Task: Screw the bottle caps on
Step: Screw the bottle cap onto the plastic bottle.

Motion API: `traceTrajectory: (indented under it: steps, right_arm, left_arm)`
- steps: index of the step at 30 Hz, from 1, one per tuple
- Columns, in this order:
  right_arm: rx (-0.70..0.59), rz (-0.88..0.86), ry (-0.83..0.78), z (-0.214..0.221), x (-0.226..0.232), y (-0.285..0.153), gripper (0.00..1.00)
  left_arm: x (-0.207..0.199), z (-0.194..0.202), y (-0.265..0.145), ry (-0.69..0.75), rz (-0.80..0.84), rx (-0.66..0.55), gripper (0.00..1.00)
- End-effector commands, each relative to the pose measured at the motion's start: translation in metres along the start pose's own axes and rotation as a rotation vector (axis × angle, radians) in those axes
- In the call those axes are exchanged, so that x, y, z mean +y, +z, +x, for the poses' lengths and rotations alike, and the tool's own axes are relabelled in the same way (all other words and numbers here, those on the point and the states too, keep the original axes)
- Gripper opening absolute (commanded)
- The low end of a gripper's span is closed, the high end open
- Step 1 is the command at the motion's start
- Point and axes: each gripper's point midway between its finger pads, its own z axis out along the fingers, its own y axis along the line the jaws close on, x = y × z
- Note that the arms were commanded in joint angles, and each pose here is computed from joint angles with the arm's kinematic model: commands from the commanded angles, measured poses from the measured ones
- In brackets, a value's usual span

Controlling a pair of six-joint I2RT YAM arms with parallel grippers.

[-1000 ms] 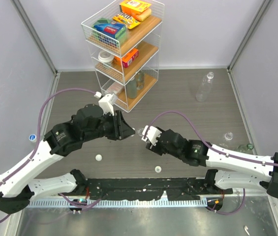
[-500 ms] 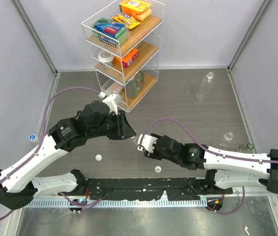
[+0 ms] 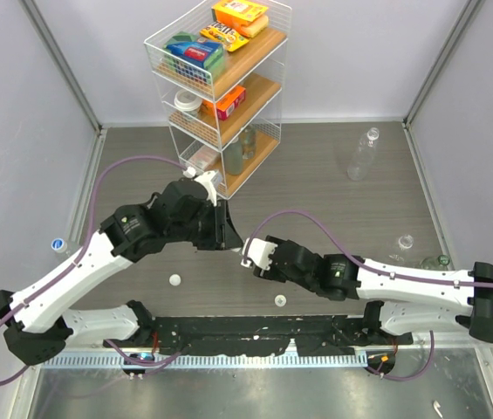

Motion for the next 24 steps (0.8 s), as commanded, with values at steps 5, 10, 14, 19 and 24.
traceTrajectory:
  steps: [5,10,14,19,24]
  right_arm:
    - [-0.069,0.039,0.029,-0.035,-0.015,-0.004,0.06]
    - [-0.064,0.044,0.047,-0.04,-0.017,-0.001,0.06]
    - [-0.049,0.069,0.088,-0.042,-0.02,-0.001,0.06]
    - [-0.077,0.05,0.133,-0.051,-0.018,-0.003,0.06]
    - [-0.13,-0.002,0.141,-0.059,-0.011,-0.006,0.06]
  left_arm:
    - [-0.007,-0.002,0.0,-0.009,0.005,0.014,0.01]
    - [-0.003,-0.002,0.004,-0.012,-0.014,0.014,0.01]
    - [0.001,0.001,0.01,-0.021,-0.035,0.029,0.0]
    - [0.007,0.002,0.019,-0.031,-0.061,0.029,0.0]
    - [0.013,0.004,0.025,-0.022,-0.084,0.032,0.0]
